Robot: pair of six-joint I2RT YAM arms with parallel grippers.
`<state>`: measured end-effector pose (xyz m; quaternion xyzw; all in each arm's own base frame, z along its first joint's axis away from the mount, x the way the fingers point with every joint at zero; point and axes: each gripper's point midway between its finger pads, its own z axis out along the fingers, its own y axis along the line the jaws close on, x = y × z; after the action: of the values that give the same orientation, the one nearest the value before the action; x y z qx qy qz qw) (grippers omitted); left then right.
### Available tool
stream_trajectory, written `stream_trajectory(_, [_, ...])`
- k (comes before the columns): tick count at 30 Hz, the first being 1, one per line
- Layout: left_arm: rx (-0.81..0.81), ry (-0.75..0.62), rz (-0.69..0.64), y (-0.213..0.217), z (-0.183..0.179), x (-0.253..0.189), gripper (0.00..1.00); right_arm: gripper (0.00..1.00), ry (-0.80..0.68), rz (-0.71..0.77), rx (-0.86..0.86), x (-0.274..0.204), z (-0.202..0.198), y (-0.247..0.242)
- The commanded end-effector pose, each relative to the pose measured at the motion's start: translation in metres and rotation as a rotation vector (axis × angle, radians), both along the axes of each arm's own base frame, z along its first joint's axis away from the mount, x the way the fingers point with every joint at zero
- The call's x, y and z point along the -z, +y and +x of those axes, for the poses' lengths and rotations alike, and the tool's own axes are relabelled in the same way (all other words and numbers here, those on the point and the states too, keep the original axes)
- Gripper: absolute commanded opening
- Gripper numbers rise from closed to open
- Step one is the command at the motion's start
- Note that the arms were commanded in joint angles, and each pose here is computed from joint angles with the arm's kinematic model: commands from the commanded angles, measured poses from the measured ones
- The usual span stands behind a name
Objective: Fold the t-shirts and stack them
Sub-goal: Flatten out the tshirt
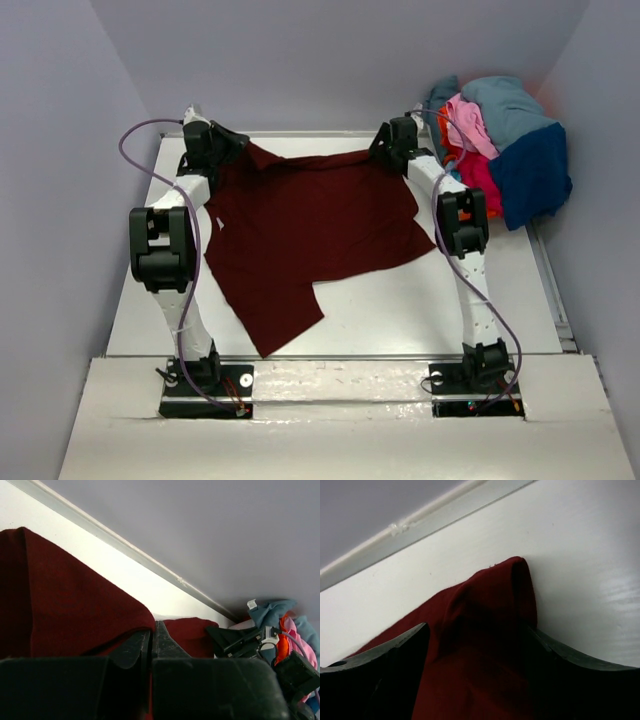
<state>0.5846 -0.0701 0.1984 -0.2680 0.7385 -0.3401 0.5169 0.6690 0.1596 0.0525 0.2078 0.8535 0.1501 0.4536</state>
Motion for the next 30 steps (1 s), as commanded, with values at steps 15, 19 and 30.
stream_trajectory(15, [0.026, -0.123, 0.022, 0.001, -0.011, -0.058, 0.06, 0.8, 0.282, 0.036, 0.068, 0.013, -0.159, -0.005])
stream_trajectory(19, [0.052, -0.123, 0.036, -0.002, -0.019, -0.058, 0.06, 0.82, 0.24, -0.067, 0.09, -0.021, -0.154, -0.022])
stream_trajectory(30, [0.084, -0.133, 0.041, -0.007, -0.023, -0.055, 0.06, 0.82, 0.012, -0.08, 0.166, -0.131, -0.041, -0.02])
